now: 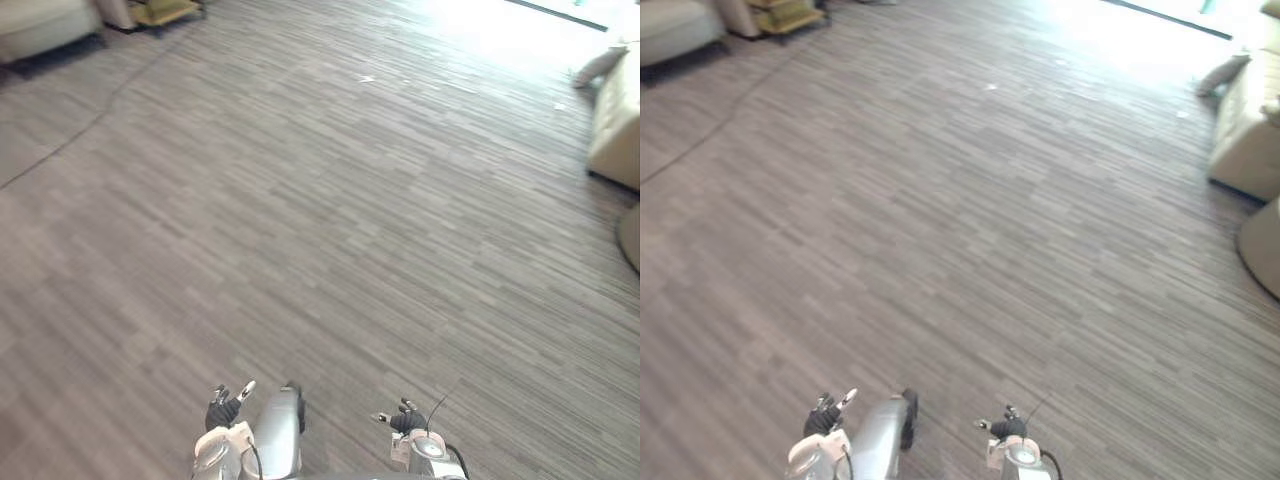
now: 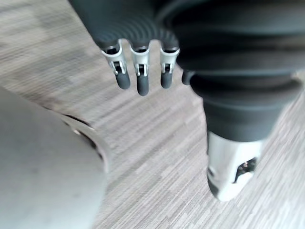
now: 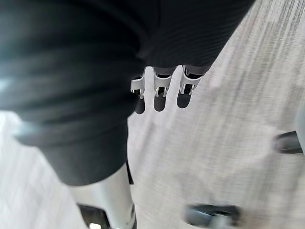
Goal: Pick up cushions and gather them together orderly.
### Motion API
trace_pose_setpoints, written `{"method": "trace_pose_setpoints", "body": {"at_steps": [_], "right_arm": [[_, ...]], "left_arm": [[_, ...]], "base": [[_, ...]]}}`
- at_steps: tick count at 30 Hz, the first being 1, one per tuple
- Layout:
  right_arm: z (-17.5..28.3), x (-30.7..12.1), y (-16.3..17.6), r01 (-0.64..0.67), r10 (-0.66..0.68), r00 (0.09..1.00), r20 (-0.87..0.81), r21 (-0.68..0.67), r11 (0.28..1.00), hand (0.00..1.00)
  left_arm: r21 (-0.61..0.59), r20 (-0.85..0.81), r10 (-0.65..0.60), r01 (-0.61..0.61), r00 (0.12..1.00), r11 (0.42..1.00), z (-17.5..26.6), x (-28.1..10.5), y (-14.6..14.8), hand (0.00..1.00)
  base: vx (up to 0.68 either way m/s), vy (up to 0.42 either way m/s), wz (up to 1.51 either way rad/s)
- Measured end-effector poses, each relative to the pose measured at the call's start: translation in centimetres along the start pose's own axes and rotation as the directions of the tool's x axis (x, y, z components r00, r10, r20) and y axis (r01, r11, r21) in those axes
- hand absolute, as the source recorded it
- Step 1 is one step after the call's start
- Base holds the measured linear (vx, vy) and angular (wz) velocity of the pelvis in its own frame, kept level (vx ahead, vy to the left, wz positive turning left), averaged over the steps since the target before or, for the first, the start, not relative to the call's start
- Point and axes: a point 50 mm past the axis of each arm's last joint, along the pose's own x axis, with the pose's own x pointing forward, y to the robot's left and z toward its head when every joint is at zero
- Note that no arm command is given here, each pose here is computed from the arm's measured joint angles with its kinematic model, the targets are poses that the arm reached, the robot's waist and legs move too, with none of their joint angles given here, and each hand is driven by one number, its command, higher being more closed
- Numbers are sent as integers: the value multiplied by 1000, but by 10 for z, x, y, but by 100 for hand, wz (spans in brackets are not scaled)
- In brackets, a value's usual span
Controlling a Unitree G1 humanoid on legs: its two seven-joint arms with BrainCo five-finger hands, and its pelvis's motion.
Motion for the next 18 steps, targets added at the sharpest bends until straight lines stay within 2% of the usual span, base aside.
{"method": "trace_pose_setpoints", "body": {"at_steps": [3, 9, 14, 18], "right_arm": [[-4, -3, -7, 16, -16, 1000, 13, -14, 1000, 0], [10, -1, -16, 53, -57, 995, 77, 49, 997, 0], [14, 0, -16, 50, -55, 995, 82, 60, 997, 0], [22, 2, -21, 55, -59, 993, 106, 35, 998, 0]], "left_arm": [[17, -48, 5, -4, 999, 1000, -8, 1, -2, 0], [75, -87, 4, 2, 996, 997, -12, 3, -2, 0], [129, -113, -20, 35, 993, 991, -22, -1, -6, 0], [81, -122, -54, 64, 991, 995, -26, -4, -21, 0]], "base": [[567, 294, -44], [464, 120, -4], [727, -51, 59], [815, -108, -29]]}}
